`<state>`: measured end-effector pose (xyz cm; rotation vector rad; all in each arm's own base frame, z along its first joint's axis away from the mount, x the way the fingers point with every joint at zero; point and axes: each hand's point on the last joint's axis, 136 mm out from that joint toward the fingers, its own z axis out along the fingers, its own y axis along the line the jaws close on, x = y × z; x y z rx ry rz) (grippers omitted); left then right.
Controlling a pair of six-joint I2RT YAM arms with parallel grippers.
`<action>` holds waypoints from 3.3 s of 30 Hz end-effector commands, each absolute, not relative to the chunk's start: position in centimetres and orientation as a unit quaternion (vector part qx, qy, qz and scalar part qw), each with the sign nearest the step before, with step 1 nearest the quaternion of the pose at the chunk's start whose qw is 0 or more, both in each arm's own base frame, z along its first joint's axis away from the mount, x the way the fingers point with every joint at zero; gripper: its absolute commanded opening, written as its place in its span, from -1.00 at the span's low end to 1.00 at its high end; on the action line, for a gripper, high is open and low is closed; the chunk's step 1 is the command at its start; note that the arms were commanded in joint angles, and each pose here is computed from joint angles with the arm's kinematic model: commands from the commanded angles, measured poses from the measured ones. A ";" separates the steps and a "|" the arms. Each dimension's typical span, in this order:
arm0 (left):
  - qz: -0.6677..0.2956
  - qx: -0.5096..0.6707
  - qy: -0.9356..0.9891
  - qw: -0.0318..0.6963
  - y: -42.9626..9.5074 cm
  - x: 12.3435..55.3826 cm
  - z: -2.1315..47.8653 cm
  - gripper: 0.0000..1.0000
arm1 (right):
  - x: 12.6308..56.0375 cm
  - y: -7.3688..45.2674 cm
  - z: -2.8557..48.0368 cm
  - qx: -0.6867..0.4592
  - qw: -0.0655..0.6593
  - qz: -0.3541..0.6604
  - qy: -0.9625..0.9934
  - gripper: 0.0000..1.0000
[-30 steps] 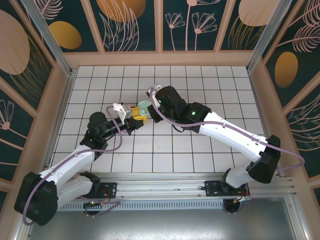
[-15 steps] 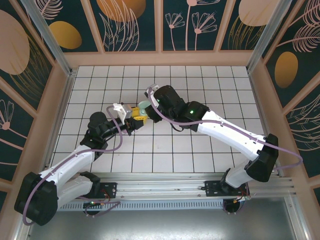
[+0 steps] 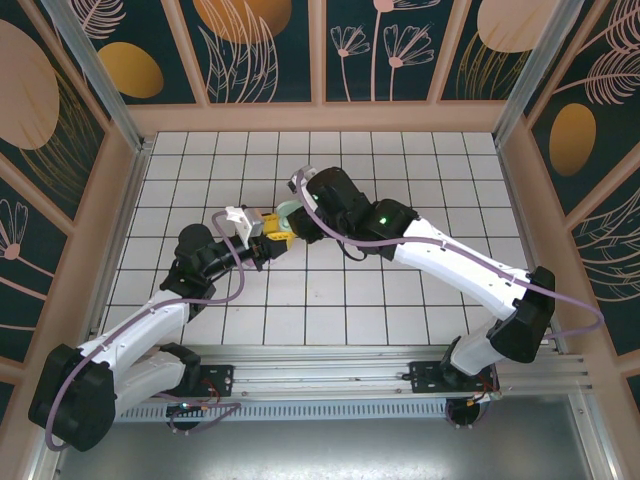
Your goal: Insert the wireless bluetooth earbuds into the charging case
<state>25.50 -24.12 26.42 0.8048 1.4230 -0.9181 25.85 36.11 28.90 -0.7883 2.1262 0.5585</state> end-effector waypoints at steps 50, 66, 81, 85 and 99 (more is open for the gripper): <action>-0.431 0.354 0.547 0.624 -24.5 24.1 29.6 -1.00 | 24.7 36.8 33.9 -0.288 0.357 0.363 0.811 -0.34; -0.426 0.352 0.553 0.624 -24.5 24.3 29.4 -1.00 | 25.9 35.3 33.8 -0.250 0.364 0.346 0.828 -0.32; -0.423 0.351 0.553 0.626 -24.5 24.6 29.6 -1.00 | 26.2 34.9 34.2 -0.239 0.359 0.373 0.821 -0.32; -0.425 0.353 0.553 0.624 -24.6 24.7 29.6 -1.00 | 26.1 34.8 34.2 -0.238 0.359 0.374 0.821 -0.32; -0.420 0.351 0.556 0.626 -24.3 24.4 29.5 -1.00 | 24.6 33.3 33.4 -0.225 0.343 0.385 0.827 -0.34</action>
